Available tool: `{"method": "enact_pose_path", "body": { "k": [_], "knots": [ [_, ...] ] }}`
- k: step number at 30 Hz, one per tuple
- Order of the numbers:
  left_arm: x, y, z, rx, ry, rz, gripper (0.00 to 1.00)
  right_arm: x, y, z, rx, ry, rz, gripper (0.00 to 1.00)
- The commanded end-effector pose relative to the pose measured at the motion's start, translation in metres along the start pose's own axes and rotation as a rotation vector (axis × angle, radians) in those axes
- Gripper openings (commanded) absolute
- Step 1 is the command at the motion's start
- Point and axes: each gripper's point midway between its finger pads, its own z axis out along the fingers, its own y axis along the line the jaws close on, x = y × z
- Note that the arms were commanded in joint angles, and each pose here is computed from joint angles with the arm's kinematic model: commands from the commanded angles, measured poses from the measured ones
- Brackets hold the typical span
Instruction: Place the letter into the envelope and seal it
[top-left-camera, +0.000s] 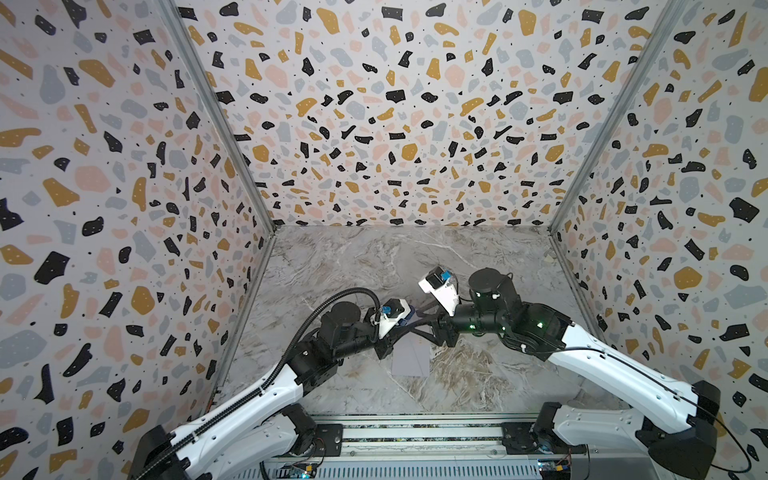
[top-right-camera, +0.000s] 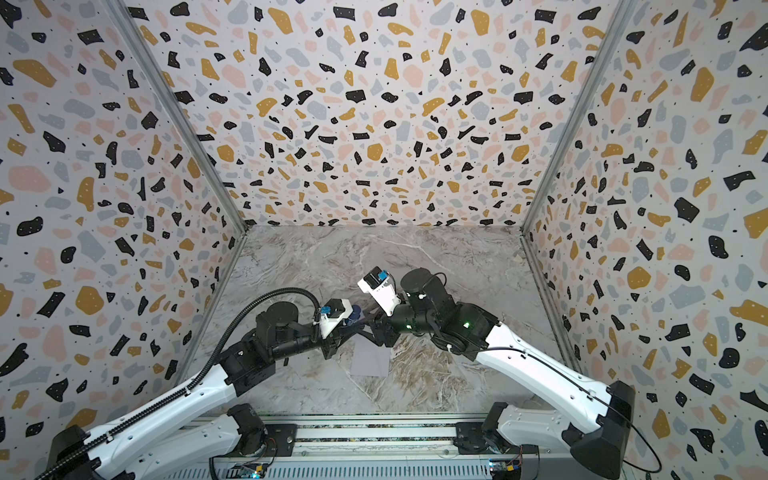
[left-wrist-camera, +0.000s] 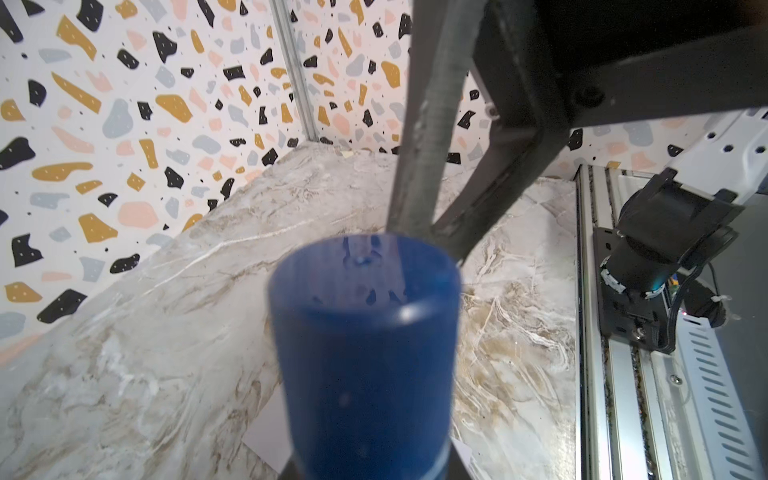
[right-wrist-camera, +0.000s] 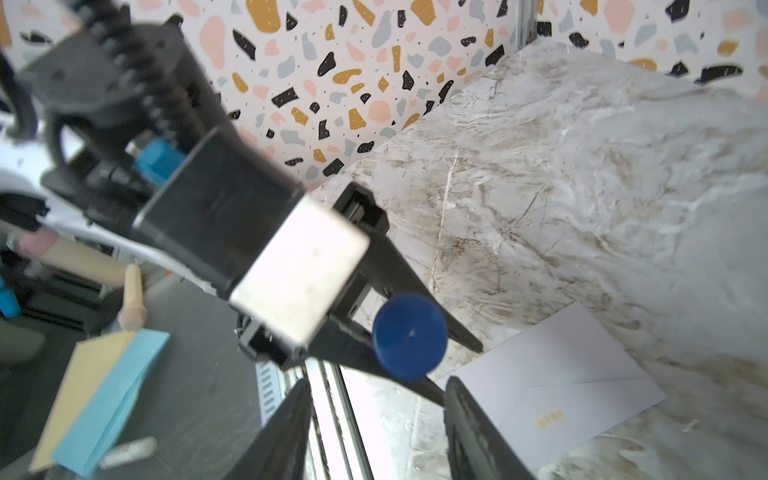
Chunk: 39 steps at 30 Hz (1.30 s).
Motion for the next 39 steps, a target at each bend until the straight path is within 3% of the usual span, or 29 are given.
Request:
{"method": "enact_pose_path", "body": {
  "k": [1, 6, 13, 19, 25, 39],
  "knots": [
    [-0.015, -0.013, -0.005, 0.078, -0.032, 0.074, 0.0, 0.001, 0.013, -0.026, -0.014, 0.027, -0.2, 0.72],
    [0.0, -0.038, -0.007, 0.238, 0.029, 0.112, 0.0, 0.012, 0.021, -0.04, -0.038, 0.049, -0.346, 0.84],
    [0.01, -0.057, -0.007, 0.393, 0.068, 0.12, 0.0, 0.028, 0.03, -0.04, -0.109, 0.025, -0.54, 0.82],
    [0.012, -0.058, -0.002, 0.409, 0.07, 0.122, 0.0, 0.038, 0.035, -0.03, -0.181, 0.004, -0.685, 0.8],
    [0.011, -0.058, -0.002, 0.413, 0.065, 0.123, 0.0, 0.033, 0.029, -0.021, -0.203, -0.009, -0.696, 0.77],
    [0.009, -0.056, 0.0, 0.408, 0.057, 0.115, 0.0, 0.035, 0.025, -0.007, -0.293, -0.001, -0.643, 0.48]
  ]
}}
